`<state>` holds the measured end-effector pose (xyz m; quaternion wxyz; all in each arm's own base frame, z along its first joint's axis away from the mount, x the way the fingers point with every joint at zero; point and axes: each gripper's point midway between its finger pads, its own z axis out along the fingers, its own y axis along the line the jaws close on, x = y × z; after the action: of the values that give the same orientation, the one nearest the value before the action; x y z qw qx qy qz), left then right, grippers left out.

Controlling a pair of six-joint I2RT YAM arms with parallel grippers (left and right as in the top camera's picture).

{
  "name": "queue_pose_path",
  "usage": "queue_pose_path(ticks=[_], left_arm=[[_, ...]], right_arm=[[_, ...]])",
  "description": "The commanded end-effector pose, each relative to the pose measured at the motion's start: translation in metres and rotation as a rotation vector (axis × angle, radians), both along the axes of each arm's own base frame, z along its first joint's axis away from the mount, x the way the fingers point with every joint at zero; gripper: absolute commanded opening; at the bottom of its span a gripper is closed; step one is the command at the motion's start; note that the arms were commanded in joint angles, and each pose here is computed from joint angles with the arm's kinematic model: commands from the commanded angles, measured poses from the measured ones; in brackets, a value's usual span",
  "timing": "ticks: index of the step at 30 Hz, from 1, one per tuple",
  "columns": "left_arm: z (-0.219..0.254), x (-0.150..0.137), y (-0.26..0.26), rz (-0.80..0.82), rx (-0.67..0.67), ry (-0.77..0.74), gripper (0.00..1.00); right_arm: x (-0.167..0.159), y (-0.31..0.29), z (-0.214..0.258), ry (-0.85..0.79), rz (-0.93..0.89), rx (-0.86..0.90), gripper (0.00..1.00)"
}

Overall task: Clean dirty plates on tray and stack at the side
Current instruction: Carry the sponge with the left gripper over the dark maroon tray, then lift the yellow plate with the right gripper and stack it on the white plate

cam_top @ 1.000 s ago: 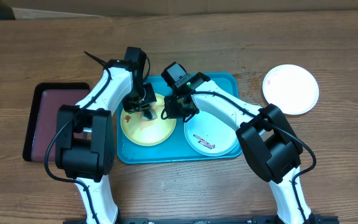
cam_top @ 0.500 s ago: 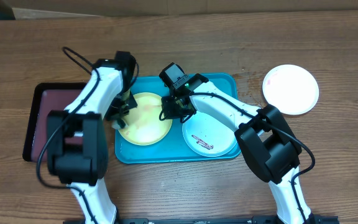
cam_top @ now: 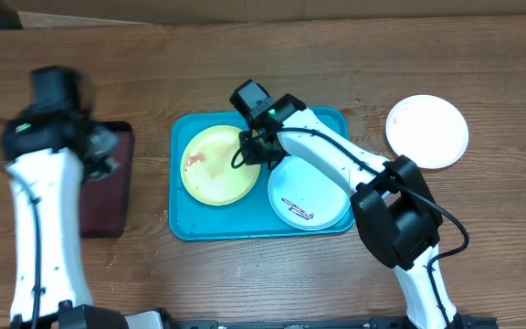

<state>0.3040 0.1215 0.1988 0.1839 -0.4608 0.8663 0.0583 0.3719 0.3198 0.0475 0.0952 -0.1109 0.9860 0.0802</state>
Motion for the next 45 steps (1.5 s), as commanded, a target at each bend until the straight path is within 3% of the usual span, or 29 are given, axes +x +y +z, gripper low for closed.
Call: queue_pose_path(ticks=[1,9,16,21,36,42,45], left_arm=[[-0.003,-0.014,0.014,0.100,-0.114,-0.014,0.04],[-0.012,-0.034,0.040,0.214,-0.219,-0.018,0.04],[-0.015,-0.033,0.039,0.206,-0.220,-0.011,0.04],[-0.015,-0.033,0.039,0.204,-0.219,-0.010,0.04],[-0.015,-0.033,0.039,0.198,-0.218,-0.008,0.04],[-0.015,-0.033,0.039,0.197,-0.219,-0.008,0.04],[-0.015,-0.033,0.039,0.197,-0.218,-0.008,0.04]], right_arm=[[0.020,0.001,0.064,-0.204,-0.001,-0.057,0.04],[0.034,-0.028,0.164,-0.561,-0.021,-0.398,0.04],[0.014,-0.025,0.228,-0.849,0.025,-0.701,0.04],[-0.002,-0.018,0.254,-0.976,0.027,-0.816,0.04],[-0.007,-0.016,0.256,-0.954,0.158,-0.921,0.04],[-0.006,-0.016,0.253,-0.940,0.163,-0.908,0.04],[-0.002,-0.017,0.234,-0.853,0.197,-0.838,0.04]])
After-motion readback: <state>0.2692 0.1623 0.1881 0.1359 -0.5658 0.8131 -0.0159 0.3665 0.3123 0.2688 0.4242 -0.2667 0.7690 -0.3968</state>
